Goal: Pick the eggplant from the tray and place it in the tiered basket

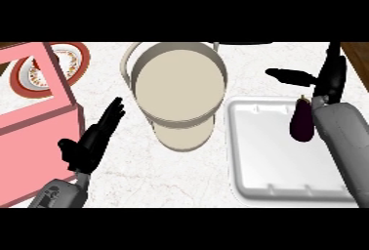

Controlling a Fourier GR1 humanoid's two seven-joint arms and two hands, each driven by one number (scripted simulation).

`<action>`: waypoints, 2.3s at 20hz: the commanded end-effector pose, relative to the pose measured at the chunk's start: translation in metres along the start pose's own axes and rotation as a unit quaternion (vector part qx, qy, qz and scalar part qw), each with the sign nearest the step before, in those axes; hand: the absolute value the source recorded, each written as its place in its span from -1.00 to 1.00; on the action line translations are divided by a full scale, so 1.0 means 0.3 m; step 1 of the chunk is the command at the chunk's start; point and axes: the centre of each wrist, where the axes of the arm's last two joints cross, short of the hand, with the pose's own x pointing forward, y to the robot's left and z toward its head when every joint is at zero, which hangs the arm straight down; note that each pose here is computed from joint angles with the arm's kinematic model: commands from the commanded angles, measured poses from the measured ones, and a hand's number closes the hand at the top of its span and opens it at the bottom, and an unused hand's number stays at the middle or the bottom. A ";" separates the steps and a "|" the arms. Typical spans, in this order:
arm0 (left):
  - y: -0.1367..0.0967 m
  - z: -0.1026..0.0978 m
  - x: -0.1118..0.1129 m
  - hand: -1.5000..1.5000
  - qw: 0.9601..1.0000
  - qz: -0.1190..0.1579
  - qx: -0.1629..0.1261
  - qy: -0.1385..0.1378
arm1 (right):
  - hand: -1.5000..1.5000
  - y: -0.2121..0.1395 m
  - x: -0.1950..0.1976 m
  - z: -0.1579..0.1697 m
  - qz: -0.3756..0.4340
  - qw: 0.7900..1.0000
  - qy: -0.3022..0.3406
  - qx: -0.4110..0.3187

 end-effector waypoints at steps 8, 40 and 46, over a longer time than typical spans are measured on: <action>0.017 0.001 -0.014 0.00 1.000 -0.005 -0.001 0.012 | -1.00 -0.061 0.075 -0.086 0.415 0.887 0.150 0.138; -0.003 0.019 -0.042 0.00 1.000 -0.006 -0.002 -0.002 | -1.00 0.010 0.103 0.072 0.493 0.803 0.294 0.161; 0.021 0.066 -0.018 0.00 1.000 0.006 0.002 -0.001 | -1.00 -0.053 0.056 0.057 0.495 0.790 0.331 0.144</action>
